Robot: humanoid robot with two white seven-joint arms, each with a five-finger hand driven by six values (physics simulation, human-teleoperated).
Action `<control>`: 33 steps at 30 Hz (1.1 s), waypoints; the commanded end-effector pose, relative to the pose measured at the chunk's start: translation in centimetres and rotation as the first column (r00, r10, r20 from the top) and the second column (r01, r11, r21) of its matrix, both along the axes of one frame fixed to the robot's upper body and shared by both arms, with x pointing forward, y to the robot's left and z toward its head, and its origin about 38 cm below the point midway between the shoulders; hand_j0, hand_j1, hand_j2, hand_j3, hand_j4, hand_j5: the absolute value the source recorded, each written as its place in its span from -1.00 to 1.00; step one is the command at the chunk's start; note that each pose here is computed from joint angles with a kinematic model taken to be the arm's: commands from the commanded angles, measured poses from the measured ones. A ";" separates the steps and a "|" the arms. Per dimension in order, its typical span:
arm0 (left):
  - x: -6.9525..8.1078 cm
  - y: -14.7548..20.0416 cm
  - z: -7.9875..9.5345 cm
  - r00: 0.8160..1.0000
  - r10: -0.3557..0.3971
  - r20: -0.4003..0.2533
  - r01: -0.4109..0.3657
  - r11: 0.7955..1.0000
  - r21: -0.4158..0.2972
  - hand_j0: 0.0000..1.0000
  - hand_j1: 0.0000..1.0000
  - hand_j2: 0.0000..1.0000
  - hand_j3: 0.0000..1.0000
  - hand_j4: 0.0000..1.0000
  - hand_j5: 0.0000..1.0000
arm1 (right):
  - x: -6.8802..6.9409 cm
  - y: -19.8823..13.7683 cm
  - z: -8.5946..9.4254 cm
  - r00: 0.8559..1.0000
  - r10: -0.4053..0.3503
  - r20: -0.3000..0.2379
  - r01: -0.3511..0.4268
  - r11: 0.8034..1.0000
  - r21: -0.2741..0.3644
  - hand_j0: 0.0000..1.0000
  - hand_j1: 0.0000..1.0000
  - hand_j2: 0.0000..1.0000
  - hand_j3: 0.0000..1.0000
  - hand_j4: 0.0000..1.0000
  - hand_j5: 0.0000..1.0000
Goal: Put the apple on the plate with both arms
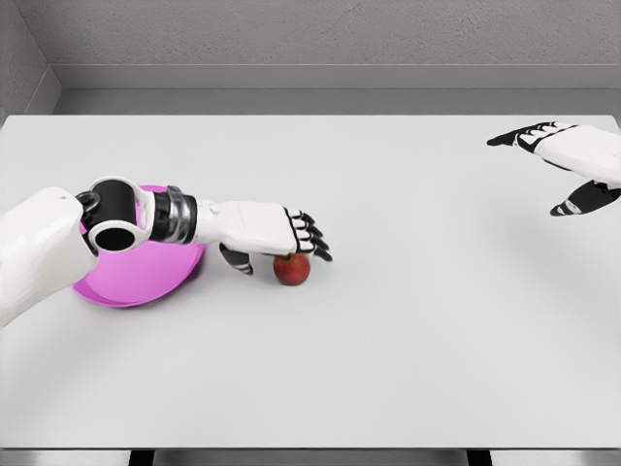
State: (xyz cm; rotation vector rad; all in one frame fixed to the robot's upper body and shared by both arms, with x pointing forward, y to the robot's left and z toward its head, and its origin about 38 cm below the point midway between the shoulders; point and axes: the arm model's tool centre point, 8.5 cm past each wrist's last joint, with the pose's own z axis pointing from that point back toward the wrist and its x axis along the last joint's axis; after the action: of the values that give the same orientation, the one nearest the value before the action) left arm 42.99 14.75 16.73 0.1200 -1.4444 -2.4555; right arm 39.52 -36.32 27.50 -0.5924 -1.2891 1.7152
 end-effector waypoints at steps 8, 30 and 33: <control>-0.3 -1.2 -0.4 1.000 -0.024 0.000 0.024 1.000 0.011 1.00 1.00 1.00 1.00 1.00 1.00 | 0.0 0.0 0.0 1.000 -0.001 0.000 0.001 1.000 0.001 1.00 1.00 1.00 1.00 1.00 1.00; -1.1 -1.7 -0.5 0.998 -0.060 -0.010 0.060 0.997 0.051 0.08 0.08 0.08 0.08 0.08 0.08 | 0.0 0.0 0.0 1.000 -0.001 0.000 0.001 1.000 0.001 1.00 1.00 1.00 1.00 1.00 1.00; -1.0 -1.5 -0.5 0.998 -0.055 -0.010 0.055 0.997 0.052 -0.17 -0.17 -0.17 -0.17 -0.17 -0.17 | 0.0 -0.1 0.1 1.000 -0.001 0.000 0.001 1.000 -0.001 1.00 1.00 1.00 1.00 1.00 1.00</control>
State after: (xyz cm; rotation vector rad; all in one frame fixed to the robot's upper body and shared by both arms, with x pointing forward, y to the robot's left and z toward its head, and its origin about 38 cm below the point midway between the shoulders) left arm 41.88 13.10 16.24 0.0796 -1.4033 -2.5369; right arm 39.52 -36.34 27.51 -0.5931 -1.2884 1.7155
